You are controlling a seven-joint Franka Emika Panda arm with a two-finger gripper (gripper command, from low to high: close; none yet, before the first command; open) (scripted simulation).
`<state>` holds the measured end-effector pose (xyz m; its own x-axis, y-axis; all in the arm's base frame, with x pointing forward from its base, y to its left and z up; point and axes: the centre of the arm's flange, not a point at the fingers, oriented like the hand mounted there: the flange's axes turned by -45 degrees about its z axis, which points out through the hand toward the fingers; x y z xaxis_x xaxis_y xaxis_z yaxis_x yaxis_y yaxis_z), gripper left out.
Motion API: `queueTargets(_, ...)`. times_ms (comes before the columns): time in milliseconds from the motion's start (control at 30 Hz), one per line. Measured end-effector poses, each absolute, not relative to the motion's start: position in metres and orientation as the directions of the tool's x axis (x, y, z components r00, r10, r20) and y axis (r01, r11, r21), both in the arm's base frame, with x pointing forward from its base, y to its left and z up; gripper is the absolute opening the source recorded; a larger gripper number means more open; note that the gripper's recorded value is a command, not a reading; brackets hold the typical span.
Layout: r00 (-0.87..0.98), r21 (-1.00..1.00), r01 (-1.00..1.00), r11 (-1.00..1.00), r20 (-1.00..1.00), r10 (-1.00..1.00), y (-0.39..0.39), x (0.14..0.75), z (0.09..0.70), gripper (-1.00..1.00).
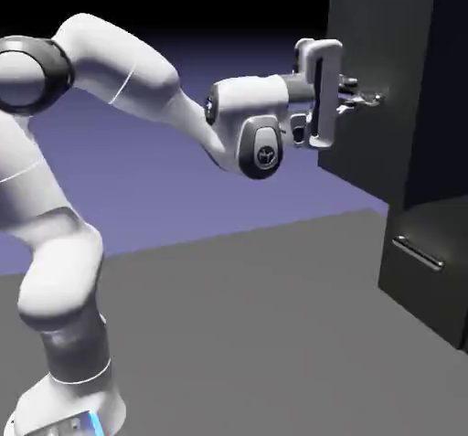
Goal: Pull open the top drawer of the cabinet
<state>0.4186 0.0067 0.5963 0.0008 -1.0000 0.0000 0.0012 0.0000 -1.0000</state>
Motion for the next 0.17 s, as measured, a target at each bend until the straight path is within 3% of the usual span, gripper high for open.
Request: queueTargets(167,0.005,-1.0,0.021,0.006,-0.006,-1.0,0.006,0.38,0.601,-1.0)
